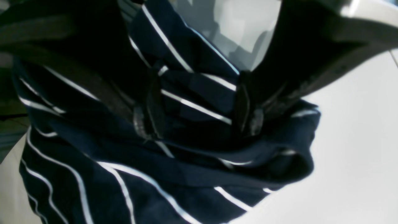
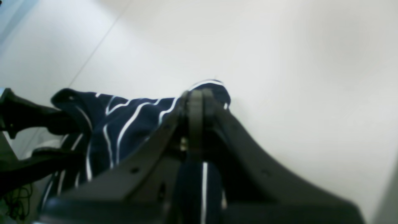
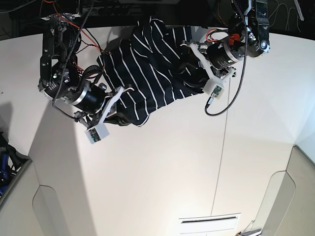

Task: Fold the T-shirt properly
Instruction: 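Grasp the bundle edge with the left gripper beside the right gripper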

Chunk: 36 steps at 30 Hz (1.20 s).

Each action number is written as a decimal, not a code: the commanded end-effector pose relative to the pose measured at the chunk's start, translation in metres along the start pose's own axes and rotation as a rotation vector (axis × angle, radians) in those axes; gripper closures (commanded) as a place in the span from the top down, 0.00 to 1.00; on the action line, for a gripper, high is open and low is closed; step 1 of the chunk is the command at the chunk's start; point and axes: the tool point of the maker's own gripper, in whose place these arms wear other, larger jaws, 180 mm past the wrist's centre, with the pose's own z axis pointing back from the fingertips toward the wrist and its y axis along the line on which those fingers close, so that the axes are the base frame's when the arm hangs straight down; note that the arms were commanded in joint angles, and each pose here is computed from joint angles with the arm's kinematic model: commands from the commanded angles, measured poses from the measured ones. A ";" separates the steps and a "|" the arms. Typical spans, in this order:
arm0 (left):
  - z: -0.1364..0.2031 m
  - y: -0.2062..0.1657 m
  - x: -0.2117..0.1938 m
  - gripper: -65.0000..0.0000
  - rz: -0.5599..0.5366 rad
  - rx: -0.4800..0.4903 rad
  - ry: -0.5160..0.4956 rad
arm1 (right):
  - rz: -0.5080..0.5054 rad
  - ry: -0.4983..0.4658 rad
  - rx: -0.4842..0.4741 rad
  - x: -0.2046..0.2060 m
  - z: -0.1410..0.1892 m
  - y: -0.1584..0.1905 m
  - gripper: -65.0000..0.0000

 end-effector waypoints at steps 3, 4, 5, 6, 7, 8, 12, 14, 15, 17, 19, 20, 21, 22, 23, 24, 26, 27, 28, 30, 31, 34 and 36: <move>0.000 -0.006 0.011 0.50 -0.013 -0.015 -0.045 | 0.007 -0.050 0.012 0.014 0.002 0.002 0.00; -0.001 -0.006 0.010 0.45 -0.019 -0.014 -0.042 | 0.007 -0.051 0.012 0.014 0.002 0.003 0.00; -0.001 -0.007 0.010 0.43 -0.025 -0.015 -0.037 | 0.006 -0.049 0.013 0.013 0.002 0.003 0.00; -0.002 -0.009 0.009 0.42 -0.033 -0.015 -0.032 | 0.005 -0.048 0.013 0.012 0.002 0.003 0.00; -0.004 -0.009 0.007 0.42 -0.044 -0.013 -0.023 | 0.003 -0.046 0.013 0.011 0.002 0.003 0.00; -0.005 -0.011 0.005 0.42 -0.057 -0.010 -0.012 | 0.002 -0.044 0.014 0.010 0.002 0.004 0.00; -0.010 -0.016 -0.001 0.39 -0.112 -0.004 0.023 | -0.001 -0.040 0.015 0.008 0.003 0.004 0.00; -0.013 -0.020 -0.002 0.27 -0.130 -0.008 0.026 | -0.001 -0.040 0.014 0.008 0.003 0.004 0.00; -0.014 -0.021 -0.002 0.21 -0.138 -0.009 0.025 | -0.001 -0.039 0.014 0.008 0.003 0.004 0.00; -0.014 -0.022 0.000 0.11 -0.144 -0.009 0.015 | -0.001 -0.039 0.014 0.007 0.003 0.004 0.00; -0.014 -0.020 -0.001 0.00 -0.152 0.000 0.019 | -0.001 -0.039 0.014 0.007 0.003 0.004 0.00; -0.014 -0.019 -0.001 0.00 -0.156 0.005 0.023 | -0.001 -0.039 0.014 0.007 0.003 0.004 0.00; -0.014 -0.019 -0.002 0.00 -0.160 0.010 0.026 | -0.001 -0.039 0.014 0.007 0.003 0.004 0.00; -0.014 -0.018 -0.002 0.00 -0.164 0.014 0.029 | 0.000 -0.040 0.014 0.008 0.003 0.004 0.00; -0.014 -0.017 -0.002 0.00 -0.165 0.016 0.029 | 0.000 -0.040 0.014 0.008 0.003 0.004 0.00; -0.014 -0.017 -0.002 0.00 -0.165 0.016 0.028 | 0.000 -0.040 0.014 0.008 0.003 0.004 0.00; -0.013 -0.018 0.000 0.00 -0.169 0.017 0.023 | 0.000 -0.039 0.013 0.008 0.003 0.004 0.00; -0.012 -0.018 0.002 0.00 -0.173 0.017 0.019 | 0.001 -0.039 0.013 0.007 0.003 0.004 0.00; -0.010 -0.020 0.004 0.00 -0.176 0.015 0.015 | 0.002 -0.038 0.011 0.007 0.003 0.003 0.00; -0.007 -0.025 0.011 0.00 -0.179 0.003 0.002 | 0.002 -0.037 0.011 0.007 0.003 0.003 0.00; -0.005 -0.028 0.014 0.00 -0.179 -0.006 -0.004 | 0.002 -0.037 0.011 0.007 0.003 0.003 0.00; 0.001 -0.037 0.023 0.00 -0.185 -0.031 -0.025 | 0.002 -0.037 0.011 0.007 0.003 0.003 0.00; 0.004 -0.040 0.029 0.00 -0.195 -0.035 -0.042 | 0.002 -0.037 0.011 0.007 0.003 0.003 0.00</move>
